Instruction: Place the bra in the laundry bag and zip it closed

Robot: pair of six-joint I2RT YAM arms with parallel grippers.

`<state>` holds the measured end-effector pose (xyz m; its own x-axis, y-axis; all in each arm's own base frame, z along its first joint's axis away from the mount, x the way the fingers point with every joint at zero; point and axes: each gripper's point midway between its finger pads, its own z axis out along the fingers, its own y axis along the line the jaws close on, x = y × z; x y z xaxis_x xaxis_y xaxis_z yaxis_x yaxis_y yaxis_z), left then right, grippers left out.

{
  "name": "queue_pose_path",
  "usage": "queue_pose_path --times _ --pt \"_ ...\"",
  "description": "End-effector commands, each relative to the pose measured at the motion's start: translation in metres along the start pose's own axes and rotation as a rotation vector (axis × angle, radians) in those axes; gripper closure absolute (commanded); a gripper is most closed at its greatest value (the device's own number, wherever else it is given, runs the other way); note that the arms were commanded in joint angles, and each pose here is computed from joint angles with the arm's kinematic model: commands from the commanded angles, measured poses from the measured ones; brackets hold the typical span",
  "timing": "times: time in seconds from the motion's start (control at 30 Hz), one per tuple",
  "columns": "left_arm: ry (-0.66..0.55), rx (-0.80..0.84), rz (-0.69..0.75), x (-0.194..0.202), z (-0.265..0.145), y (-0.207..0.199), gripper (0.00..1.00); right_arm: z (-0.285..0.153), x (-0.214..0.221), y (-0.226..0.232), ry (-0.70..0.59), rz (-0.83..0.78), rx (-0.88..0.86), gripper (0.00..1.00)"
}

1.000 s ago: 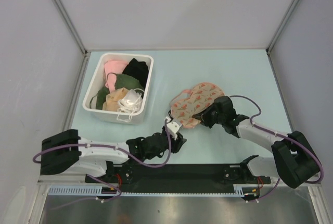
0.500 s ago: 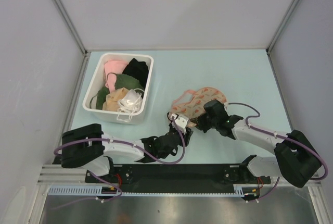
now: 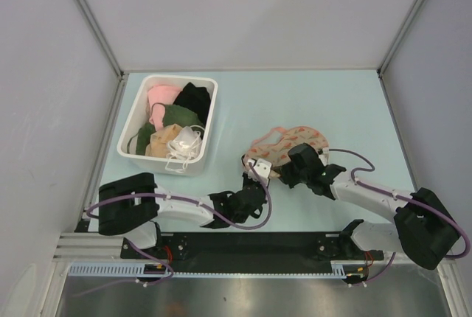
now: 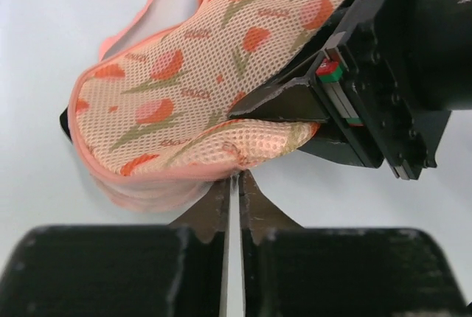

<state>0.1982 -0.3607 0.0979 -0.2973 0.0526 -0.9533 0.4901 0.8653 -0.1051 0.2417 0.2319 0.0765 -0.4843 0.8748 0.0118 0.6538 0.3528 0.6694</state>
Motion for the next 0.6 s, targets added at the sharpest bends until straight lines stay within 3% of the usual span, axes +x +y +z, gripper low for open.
queue_pose_path --times 0.0,0.23,0.57 --pt "-0.008 -0.086 -0.029 -0.014 0.008 0.005 0.99 -0.015 0.009 0.025 0.015 0.010 -0.070 0.99" --pt "0.047 -0.122 0.008 -0.002 0.002 0.030 1.00 -0.018 -0.005 0.018 -0.008 -0.049 -0.070 1.00" --pt "0.117 0.084 0.090 0.032 -0.016 0.054 1.00 -0.028 -0.041 0.001 0.014 -0.225 -0.082 1.00"
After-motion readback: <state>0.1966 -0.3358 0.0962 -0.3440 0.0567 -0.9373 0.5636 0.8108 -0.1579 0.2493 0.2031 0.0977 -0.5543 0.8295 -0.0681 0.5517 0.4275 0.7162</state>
